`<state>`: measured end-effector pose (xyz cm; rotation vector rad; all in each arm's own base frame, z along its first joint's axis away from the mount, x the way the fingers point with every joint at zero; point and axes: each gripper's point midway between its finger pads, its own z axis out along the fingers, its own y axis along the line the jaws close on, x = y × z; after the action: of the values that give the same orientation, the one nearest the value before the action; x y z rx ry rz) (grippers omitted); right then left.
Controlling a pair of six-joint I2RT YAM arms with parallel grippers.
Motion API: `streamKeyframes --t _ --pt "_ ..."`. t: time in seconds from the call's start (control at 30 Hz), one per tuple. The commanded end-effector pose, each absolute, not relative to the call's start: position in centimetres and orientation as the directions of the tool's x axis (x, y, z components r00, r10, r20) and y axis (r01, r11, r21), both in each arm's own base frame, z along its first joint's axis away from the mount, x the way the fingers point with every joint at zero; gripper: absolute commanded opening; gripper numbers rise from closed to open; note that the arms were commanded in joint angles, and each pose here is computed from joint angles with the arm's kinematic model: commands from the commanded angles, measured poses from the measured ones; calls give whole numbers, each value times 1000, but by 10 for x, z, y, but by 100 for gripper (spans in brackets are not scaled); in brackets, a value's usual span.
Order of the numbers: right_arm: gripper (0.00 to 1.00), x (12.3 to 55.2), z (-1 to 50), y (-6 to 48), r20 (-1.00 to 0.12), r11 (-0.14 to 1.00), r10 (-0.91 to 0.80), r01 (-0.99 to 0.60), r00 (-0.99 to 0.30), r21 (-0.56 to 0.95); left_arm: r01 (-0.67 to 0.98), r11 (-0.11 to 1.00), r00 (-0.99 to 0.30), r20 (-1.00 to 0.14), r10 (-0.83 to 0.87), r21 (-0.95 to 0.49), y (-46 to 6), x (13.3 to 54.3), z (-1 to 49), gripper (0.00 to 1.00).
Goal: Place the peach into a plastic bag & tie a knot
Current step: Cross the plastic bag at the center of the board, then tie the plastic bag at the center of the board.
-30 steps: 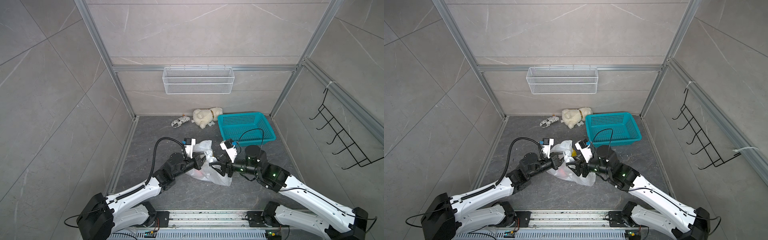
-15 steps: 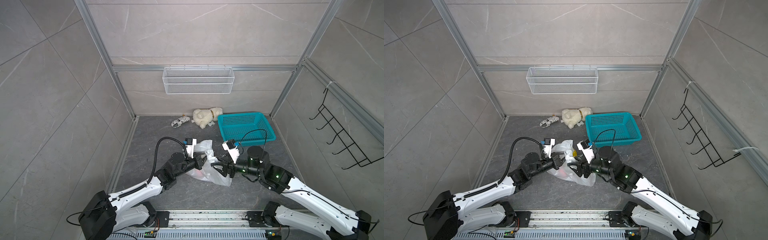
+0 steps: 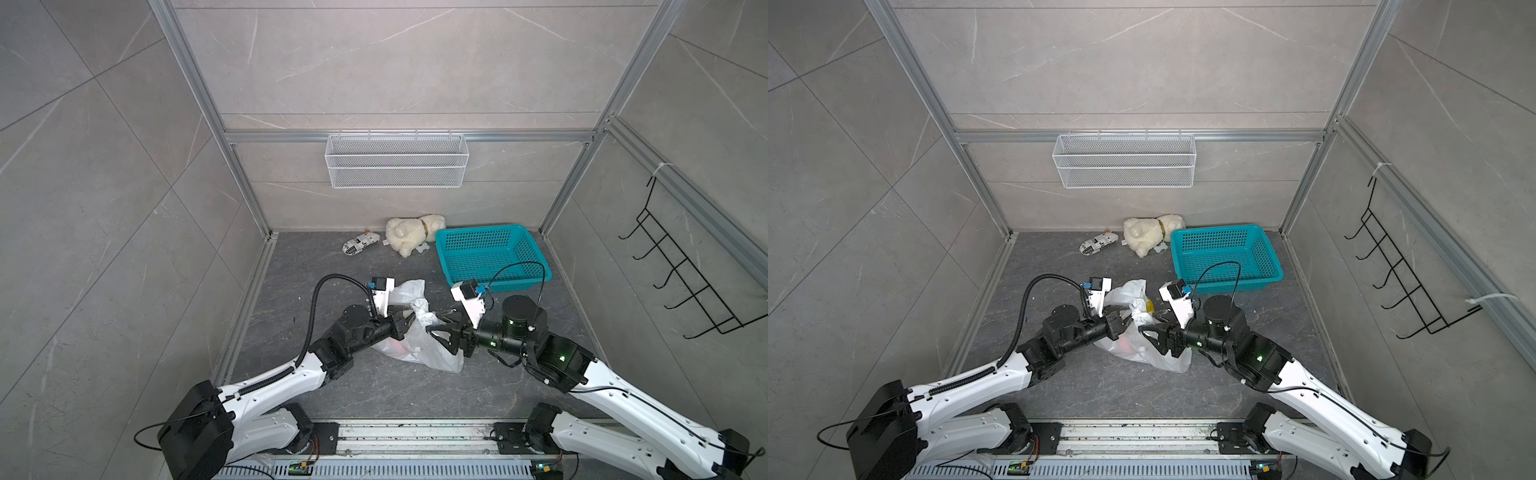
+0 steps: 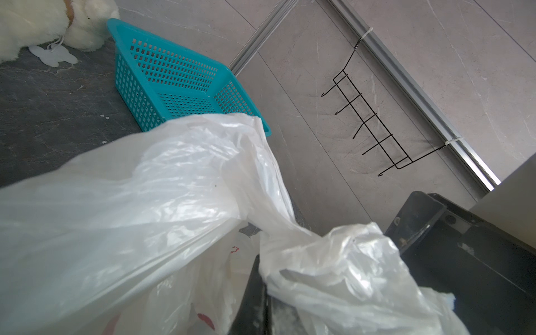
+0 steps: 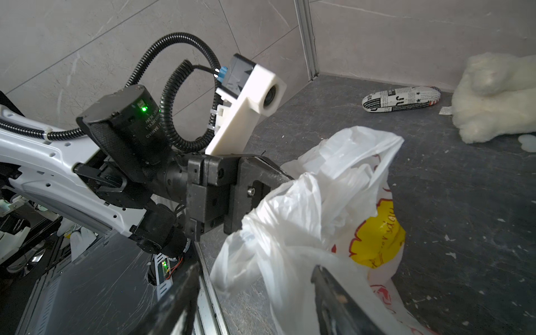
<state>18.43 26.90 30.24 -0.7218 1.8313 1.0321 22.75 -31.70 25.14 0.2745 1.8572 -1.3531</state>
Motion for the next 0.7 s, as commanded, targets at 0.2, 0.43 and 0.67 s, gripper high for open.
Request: streamKeyframes --t 0.2,0.43,0.67 --pt "55 185 339 245 -932 538 78 -772 -355 339 637 347 -617 -725 -307 -689 -320 226 278 0" --pt "27 232 319 214 -872 792 81 -500 -483 351 639 345 -617 -726 -304 -688 -320 225 279 0" --pt "18 270 283 229 -620 691 128 -379 -774 616 641 345 -614 -728 -306 -685 -319 224 281 0"
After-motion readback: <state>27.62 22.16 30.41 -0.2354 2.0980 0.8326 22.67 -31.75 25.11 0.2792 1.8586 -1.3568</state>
